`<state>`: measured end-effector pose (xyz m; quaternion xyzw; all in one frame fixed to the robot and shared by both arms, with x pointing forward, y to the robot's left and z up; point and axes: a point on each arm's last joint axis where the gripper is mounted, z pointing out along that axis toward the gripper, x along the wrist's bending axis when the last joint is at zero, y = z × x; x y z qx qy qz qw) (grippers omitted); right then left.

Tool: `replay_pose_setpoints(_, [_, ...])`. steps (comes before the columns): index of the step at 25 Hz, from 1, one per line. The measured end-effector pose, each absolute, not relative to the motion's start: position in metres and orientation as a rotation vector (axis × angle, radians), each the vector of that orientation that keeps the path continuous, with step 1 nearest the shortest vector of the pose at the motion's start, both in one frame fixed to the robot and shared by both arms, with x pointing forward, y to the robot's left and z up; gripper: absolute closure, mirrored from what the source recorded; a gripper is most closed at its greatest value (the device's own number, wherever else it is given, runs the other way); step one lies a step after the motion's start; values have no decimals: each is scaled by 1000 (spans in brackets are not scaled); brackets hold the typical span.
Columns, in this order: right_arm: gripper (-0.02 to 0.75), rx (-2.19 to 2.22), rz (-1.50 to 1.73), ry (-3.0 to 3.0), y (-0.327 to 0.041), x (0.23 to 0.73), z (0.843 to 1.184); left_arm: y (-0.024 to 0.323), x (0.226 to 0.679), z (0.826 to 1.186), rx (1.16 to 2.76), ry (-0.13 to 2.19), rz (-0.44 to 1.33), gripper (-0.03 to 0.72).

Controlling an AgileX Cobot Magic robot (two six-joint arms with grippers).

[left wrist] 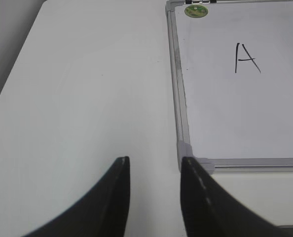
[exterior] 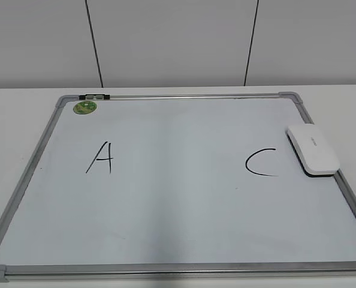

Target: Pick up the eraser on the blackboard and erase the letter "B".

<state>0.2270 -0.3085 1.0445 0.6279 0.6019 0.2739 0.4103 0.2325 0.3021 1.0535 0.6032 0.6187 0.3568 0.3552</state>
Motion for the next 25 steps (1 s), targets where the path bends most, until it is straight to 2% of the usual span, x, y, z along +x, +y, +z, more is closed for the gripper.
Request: replay_pose_setpoints(25, [146,1599,775,1540,-302,228,1044,302,233,1054,1559,1599,922,446])
